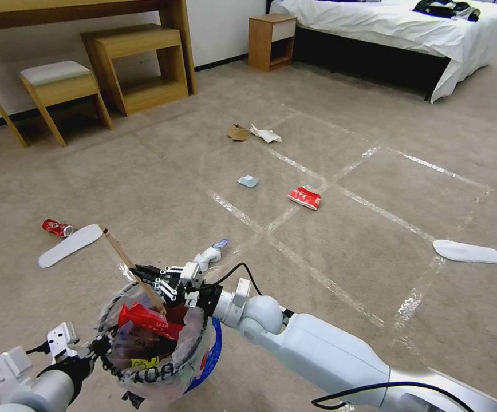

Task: Pick up the trash bin and place the garbage on the floor into it.

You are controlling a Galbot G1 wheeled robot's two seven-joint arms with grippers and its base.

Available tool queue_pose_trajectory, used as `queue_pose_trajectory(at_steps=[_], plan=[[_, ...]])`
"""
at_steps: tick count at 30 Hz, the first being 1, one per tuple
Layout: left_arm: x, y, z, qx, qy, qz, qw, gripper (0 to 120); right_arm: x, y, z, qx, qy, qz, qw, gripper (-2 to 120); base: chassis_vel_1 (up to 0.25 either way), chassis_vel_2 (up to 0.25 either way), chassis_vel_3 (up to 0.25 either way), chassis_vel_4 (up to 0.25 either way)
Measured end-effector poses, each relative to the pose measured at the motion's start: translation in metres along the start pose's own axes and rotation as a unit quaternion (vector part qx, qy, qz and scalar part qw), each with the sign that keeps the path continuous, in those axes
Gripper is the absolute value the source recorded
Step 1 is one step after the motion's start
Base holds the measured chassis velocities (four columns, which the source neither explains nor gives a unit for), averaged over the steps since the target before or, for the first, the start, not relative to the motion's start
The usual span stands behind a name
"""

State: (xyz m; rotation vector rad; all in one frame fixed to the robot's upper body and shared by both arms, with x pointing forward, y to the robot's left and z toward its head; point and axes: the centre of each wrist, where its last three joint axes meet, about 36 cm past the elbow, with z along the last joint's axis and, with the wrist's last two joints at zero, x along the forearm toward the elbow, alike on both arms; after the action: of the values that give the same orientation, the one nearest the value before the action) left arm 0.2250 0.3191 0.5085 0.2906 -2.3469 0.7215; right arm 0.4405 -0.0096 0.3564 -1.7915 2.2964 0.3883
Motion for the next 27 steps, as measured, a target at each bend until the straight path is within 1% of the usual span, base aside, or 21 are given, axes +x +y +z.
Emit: queue_pose_trajectory(at_steps=[2,3,5,6,7,9,10,11,12,13,14,16,17,20,26,27], plan=[[0.000,0.000,0.000,0.000,0.000,0.001,1.0000,0,0.000,0.003,0.001,0.000,-0.001,0.005,1.000,34,0.000,0.000,0.000,0.000],[0.000,0.000,0.000,0.000,0.000,0.001,1.0000,0,0.000,0.003,0.001,0.000,-0.001,0.005,1.000,34,0.000,0.000,0.000,0.000],[0.001,-0.001,0.000,0.000,-0.001,0.002,1.0000,0,-0.002,0.004,0.001,0.001,0.000,0.007,1.000,44,0.000,0.000,0.000,0.000],[0.001,-0.001,0.000,0.000,-0.001,0.002,1.0000,0,-0.002,0.004,0.001,0.001,0.000,0.007,1.000,44,0.000,0.000,0.000,0.000],[0.001,-0.001,-0.001,0.000,-0.001,0.002,1.0000,0,-0.003,0.004,0.001,0.002,0.000,0.008,1.000,51,0.000,0.000,0.000,0.000],[0.002,-0.001,-0.001,0.000,-0.002,0.003,1.0000,0,-0.004,0.003,0.000,0.003,0.001,0.006,1.000,61,0.000,0.000,0.000,0.000],[0.002,-0.001,-0.001,0.000,-0.002,0.003,1.0000,0,-0.004,0.003,0.000,0.003,0.001,0.006,1.000,61,0.000,0.000,0.000,0.000],[0.002,-0.001,-0.002,0.000,-0.002,0.003,1.0000,0,-0.004,0.003,0.000,0.004,0.002,0.006,1.000,68,0.000,0.000,0.000,0.000],[0.002,-0.001,-0.002,0.000,-0.002,0.003,1.0000,0,-0.004,0.002,-0.001,0.004,0.002,0.006,1.000,71,0.000,0.000,0.000,0.000],[0.002,-0.001,-0.002,0.000,-0.002,0.003,1.0000,0,-0.004,0.002,-0.001,0.004,0.002,0.006,1.000,71,0.000,0.000,0.000,0.000],[0.003,-0.001,-0.002,0.000,-0.002,0.003,1.0000,0,-0.004,0.002,-0.001,0.005,0.003,0.006,1.000,75,0.000,0.000,0.000,0.000],[0.003,-0.001,-0.002,0.001,-0.003,0.003,1.0000,0,-0.005,0.001,-0.001,0.006,0.004,0.007,1.000,86,0.000,0.000,0.000,0.000],[0.003,-0.001,-0.002,0.001,-0.003,0.003,1.0000,0,-0.005,0.001,-0.001,0.006,0.004,0.007,1.000,86,0.000,0.000,0.000,0.000],[0.002,-0.001,-0.002,0.001,-0.003,0.004,1.0000,0,-0.005,0.000,-0.001,0.008,0.004,0.008,1.000,98,0.000,0.000,0.000,0.000],[0.000,0.000,-0.003,0.003,-0.004,0.003,1.0000,0,-0.003,-0.004,-0.005,0.013,0.004,0.014,1.000,100,0.000,0.000,0.000,0.000],[-0.001,0.000,-0.003,0.004,-0.004,0.003,1.0000,0,-0.004,-0.008,-0.010,0.018,-0.004,0.019,1.000,100,0.000,0.000,0.000,0.000]])
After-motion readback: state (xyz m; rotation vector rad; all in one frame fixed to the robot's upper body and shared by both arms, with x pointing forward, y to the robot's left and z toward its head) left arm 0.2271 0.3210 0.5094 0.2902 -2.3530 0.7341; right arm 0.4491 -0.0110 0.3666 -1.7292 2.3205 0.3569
